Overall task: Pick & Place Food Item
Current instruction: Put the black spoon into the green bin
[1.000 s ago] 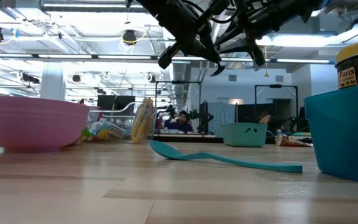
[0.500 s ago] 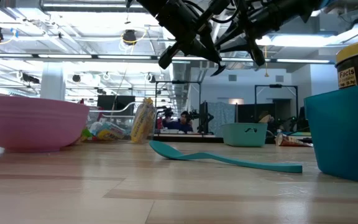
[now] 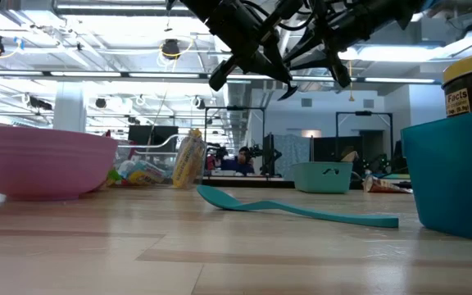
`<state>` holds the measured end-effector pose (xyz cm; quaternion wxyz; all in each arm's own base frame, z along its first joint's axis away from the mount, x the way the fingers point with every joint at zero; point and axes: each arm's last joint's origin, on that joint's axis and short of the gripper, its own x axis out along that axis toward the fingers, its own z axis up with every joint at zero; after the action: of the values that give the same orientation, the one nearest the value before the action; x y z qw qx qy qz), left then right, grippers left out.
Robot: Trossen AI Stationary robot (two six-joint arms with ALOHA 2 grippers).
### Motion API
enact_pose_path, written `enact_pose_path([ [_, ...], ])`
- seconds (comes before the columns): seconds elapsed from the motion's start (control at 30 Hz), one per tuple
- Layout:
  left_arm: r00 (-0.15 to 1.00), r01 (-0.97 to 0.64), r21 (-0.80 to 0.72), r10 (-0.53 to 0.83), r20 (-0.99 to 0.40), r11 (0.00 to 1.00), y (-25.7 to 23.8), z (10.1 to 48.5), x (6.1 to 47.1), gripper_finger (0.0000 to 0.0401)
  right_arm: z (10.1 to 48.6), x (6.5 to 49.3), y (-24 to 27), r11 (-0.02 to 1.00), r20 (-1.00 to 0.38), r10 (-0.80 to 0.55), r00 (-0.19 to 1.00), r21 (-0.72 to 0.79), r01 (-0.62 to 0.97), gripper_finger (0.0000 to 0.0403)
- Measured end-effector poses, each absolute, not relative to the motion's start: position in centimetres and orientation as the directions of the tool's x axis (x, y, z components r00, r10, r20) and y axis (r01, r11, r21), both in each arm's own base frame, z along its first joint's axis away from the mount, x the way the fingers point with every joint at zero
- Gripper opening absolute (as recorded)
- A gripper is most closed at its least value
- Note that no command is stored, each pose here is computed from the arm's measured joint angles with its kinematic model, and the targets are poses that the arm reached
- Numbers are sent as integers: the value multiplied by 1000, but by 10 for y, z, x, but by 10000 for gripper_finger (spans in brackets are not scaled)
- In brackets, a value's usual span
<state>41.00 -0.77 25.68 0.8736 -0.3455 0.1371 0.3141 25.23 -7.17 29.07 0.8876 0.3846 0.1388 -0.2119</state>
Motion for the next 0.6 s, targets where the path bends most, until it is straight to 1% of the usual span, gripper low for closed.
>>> enact_pose_path([
  [0.17, 765, -644, -517, 454, -456, 564, -8, 257, 410, 1, 290, 252, -72, 609, -420, -268, 867, 623, 490, 58],
  [0.43, 765, -644, -517, 455, -457, 564, -8, 257, 410, 3, 290, 252, -72, 618, -419, -269, 867, 615, 489, 6],
  [0.5, 765, -644, -517, 455, -457, 564, -8, 257, 410, 4, 290, 252, -72, 618, -419, -270, 867, 615, 490, 7],
  [0.6, 765, -644, -516, 455, -457, 565, -7, 257, 410, 17, 290, 252, -72, 618, -420, -271, 866, 615, 491, 8],
])
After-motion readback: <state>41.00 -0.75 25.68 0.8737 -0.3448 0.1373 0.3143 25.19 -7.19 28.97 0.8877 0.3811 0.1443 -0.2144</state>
